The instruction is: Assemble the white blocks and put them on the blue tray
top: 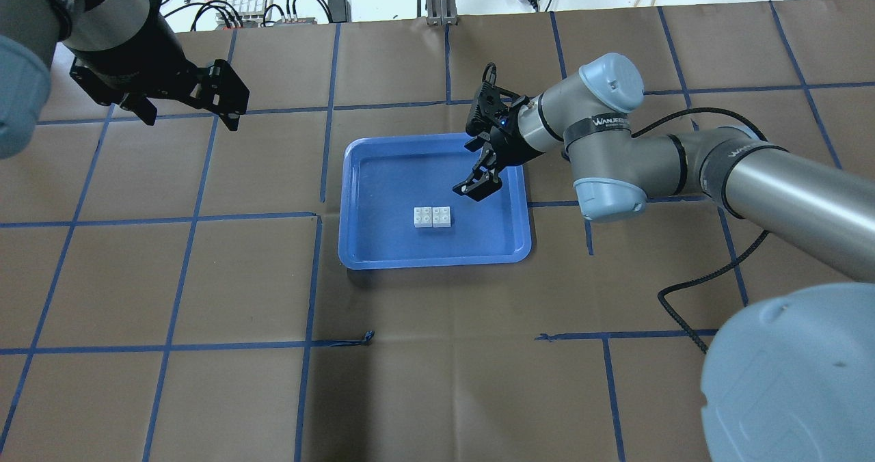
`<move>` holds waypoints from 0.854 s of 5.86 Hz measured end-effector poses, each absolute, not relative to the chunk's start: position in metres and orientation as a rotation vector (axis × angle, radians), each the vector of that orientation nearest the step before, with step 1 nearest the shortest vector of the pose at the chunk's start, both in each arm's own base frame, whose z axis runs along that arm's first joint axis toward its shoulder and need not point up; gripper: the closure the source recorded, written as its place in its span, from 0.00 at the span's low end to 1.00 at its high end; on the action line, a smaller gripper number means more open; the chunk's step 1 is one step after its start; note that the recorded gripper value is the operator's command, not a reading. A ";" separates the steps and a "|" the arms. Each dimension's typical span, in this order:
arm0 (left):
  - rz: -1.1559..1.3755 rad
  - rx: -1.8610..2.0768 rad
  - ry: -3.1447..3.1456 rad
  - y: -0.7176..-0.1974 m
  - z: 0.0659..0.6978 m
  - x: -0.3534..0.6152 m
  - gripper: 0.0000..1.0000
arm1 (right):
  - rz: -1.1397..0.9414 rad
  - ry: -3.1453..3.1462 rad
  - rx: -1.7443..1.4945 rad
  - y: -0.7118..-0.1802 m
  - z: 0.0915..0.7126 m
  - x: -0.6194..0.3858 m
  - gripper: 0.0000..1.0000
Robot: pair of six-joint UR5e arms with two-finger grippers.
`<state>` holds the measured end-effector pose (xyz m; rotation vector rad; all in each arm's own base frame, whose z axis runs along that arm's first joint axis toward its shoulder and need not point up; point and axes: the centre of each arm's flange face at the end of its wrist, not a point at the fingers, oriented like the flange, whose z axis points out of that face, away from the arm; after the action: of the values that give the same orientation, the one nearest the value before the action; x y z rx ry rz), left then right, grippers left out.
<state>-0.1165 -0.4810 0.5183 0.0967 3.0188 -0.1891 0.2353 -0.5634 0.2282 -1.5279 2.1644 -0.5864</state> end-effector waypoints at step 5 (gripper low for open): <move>-0.192 0.097 3.019 -0.480 0.519 -0.117 0.01 | 0.026 2.979 -0.459 -0.570 0.347 0.140 0.00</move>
<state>-0.1167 -0.4800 0.5194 0.0972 3.0188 -0.1920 0.1402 -0.5702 0.3468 -0.4595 2.9786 0.0263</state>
